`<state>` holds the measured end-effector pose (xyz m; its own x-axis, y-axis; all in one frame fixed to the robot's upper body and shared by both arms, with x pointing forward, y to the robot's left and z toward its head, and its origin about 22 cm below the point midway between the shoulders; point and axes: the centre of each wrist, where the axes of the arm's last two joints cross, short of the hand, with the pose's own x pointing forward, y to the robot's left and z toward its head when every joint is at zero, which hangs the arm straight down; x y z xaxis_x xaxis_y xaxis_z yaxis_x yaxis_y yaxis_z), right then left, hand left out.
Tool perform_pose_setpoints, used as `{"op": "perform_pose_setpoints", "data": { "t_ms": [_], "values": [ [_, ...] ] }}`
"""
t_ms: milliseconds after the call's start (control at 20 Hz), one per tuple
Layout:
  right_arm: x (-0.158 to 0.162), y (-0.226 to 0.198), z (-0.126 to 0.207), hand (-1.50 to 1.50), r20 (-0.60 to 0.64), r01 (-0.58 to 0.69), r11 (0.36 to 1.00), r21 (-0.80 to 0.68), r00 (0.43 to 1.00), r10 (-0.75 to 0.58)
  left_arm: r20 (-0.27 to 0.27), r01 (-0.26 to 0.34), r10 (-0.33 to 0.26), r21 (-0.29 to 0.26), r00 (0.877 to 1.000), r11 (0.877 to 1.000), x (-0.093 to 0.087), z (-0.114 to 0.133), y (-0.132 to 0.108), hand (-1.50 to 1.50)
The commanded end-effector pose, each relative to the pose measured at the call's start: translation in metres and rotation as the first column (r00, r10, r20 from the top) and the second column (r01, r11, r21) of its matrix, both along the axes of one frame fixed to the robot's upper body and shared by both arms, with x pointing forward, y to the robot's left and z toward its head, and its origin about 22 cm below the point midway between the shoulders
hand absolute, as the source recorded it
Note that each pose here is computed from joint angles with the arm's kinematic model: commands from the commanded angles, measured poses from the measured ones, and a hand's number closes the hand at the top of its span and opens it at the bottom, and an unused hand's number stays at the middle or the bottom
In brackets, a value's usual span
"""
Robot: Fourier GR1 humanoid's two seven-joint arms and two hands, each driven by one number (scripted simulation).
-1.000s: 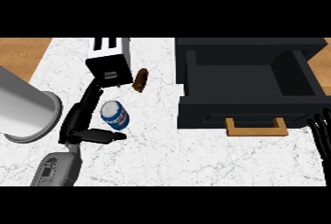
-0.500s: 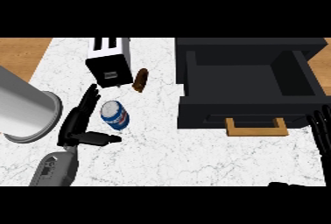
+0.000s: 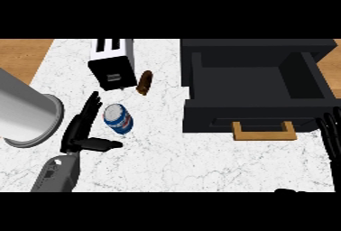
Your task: Pick up the can, place it into the drawer and close the drawer
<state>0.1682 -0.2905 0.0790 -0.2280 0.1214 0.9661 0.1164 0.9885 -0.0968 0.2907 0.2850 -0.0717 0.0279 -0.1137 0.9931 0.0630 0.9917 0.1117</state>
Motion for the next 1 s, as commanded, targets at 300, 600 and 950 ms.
{"op": "perform_pose_setpoints", "data": {
  "t_ms": [300,600,950],
  "values": [
    [0.002,-0.015,-0.014,-1.5,-0.007,-0.008,1.0,0.012,1.0,0.008,-0.008,-0.017,0.017,-0.023,1.0,1.0,0.001,-0.028,-0.001,-1.5],
    [-0.006,-0.01,0.016,-1.5,-0.002,0.009,1.0,0.005,1.0,-0.009,-0.006,-0.005,0.004,-0.018,1.0,1.0,0.015,-0.018,0.004,-1.5],
    [-0.005,-0.005,0.014,-1.5,0.002,0.0,1.0,0.001,1.0,0.0,-0.025,-0.018,0.018,-0.03,1.0,0.999,0.019,-0.025,-0.013,-1.5]
  ]
}}
